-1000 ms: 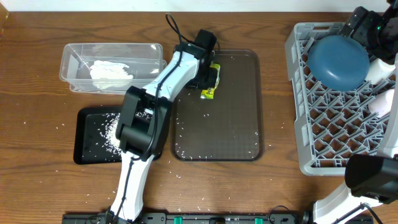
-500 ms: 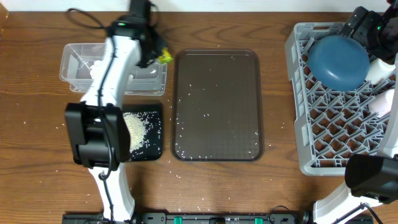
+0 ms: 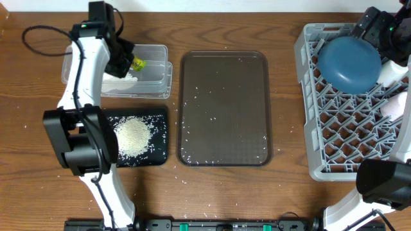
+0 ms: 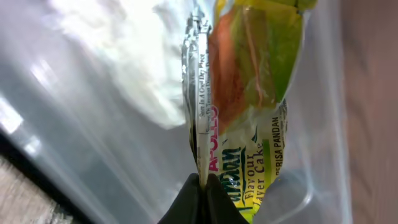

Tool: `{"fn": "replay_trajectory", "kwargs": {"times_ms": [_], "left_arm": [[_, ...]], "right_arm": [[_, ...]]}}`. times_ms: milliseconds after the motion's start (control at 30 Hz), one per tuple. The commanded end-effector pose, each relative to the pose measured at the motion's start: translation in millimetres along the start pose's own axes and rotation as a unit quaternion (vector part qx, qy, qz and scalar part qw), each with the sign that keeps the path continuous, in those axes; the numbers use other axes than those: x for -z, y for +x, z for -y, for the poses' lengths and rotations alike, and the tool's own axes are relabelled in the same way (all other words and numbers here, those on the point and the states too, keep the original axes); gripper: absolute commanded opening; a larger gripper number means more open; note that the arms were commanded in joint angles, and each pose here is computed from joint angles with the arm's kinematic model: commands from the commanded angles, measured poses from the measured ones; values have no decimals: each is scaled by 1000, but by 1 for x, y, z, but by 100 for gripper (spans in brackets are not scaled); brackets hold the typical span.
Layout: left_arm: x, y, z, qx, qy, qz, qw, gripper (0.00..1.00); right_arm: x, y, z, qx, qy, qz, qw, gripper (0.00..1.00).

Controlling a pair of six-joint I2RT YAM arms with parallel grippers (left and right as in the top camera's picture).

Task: Sort waste into correct bins and load items into the dishwasher rack

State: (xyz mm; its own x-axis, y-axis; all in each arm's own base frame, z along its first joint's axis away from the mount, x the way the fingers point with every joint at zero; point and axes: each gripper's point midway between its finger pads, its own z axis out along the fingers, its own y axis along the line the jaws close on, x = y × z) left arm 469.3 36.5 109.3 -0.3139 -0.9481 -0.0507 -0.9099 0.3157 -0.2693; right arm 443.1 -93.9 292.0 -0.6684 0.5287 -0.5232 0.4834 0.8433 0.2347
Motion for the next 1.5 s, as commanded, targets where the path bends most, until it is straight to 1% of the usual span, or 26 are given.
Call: {"fn": "replay_trajectory", "kwargs": {"times_ms": [0, 33, 100, 133, 167, 200, 333, 433, 533, 600, 867, 967, 1100, 1467], "left_arm": [[-1, -5, -9, 99, -15, -2, 995, 12], [-1, -6, -10, 107, -15, -1, 994, 17], [-1, -9, -11, 111, -15, -1, 994, 46], [-1, -9, -11, 110, -15, 0, 994, 55], [-1, -9, -11, 110, -15, -1, 994, 62], [-1, -9, -12, 107, -15, -1, 994, 64], [-1, -8, -11, 64, -14, -5, 998, 64], [5, 3, -8, 13, 2, -43, 999, 64], [21, 9, -1, -40, 39, -70, 996, 63], [40, 9, 0, -77, 60, -70, 993, 63], [127, 21, -22, -183, 97, -37, 978, 63], [152, 30, -35, -202, 102, -31, 974, 63], [168, 41, -62, -212, 89, -24, 973, 62], [168, 88, -156, -210, 66, -41, 975, 63]], "right_arm": [[2, -1, 1, -5, 1, 2, 1000, 99], [2, -1, 1, -5, 1, 2, 1000, 99], [2, -1, 1, -5, 1, 2, 1000, 99], [2, -1, 1, -5, 1, 2, 1000, 99], [2, -1, 1, -5, 1, 2, 1000, 99], [2, -1, 1, -5, 1, 2, 1000, 99], [2, -1, 1, -5, 1, 2, 1000, 99], [2, -1, 1, -5, 1, 2, 1000, 99], [2, -1, 1, -5, 1, 2, 1000, 99], [2, -1, 1, -5, 1, 2, 1000, 99], [2, -1, 1, -5, 1, 2, 1000, 99], [2, -1, 1, -5, 1, 2, 1000, 99], [2, -1, 1, -5, 1, 2, 1000, 99], [2, -1, 1, -5, 1, 2, 1000, 99]]}}
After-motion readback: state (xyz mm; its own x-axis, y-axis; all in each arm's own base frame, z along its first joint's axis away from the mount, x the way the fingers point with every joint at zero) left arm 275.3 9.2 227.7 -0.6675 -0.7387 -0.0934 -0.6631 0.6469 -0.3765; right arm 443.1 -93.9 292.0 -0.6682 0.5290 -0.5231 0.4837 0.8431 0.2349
